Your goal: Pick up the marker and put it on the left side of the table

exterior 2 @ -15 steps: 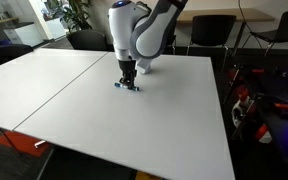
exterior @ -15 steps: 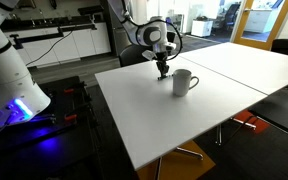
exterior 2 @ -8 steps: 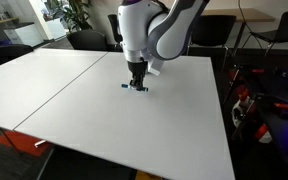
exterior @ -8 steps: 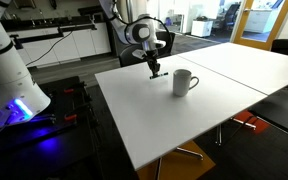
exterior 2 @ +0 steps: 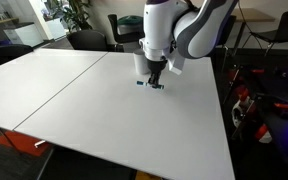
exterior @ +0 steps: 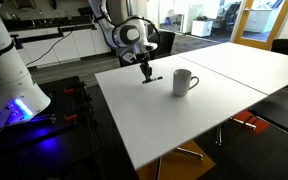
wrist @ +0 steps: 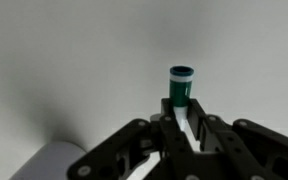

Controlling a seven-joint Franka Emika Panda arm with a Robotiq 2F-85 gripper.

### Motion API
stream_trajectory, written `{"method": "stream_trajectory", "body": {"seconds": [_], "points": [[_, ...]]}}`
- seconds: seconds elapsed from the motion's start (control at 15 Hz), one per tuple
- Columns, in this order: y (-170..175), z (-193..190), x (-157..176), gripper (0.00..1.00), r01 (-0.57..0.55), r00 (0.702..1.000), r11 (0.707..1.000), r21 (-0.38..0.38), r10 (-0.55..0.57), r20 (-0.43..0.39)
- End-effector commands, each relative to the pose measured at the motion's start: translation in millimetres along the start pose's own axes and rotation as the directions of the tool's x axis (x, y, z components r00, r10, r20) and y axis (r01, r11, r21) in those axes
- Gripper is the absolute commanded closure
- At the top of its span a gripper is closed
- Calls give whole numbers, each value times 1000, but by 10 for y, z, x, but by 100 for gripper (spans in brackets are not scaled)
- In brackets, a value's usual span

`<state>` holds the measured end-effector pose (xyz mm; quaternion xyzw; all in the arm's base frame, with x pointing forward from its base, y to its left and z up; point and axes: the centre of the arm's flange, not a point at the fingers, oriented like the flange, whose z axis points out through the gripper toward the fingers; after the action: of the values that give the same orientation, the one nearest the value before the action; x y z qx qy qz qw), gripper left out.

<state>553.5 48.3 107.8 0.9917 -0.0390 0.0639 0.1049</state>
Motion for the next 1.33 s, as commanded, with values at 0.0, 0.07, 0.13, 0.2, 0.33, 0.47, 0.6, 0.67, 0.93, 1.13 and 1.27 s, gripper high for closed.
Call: {"method": "stream_trajectory", "body": {"seconds": [0.0,0.07,0.13,0.2,0.33,0.47,0.6,0.67,0.93,1.13,1.27], "points": [[176,-144,-349,95,-42,999,999,10,42,-16],[221,-132,-399,95,-52,999,999,16,52,-10],[278,-118,-452,95,-68,998,997,21,68,-8],[338,-109,-498,95,-87,996,996,24,88,-5],[465,-100,-581,95,-138,990,990,30,138,4],[616,-90,-641,95,-198,980,979,42,197,17],[797,-86,-694,95,-266,964,962,55,265,32],[894,-79,-714,95,-302,953,951,61,300,37],[1329,-73,-805,95,-451,892,888,83,447,66],[1627,-73,-833,95,-550,835,831,90,543,88],[1835,-61,-832,95,-607,795,789,100,599,100]]}}
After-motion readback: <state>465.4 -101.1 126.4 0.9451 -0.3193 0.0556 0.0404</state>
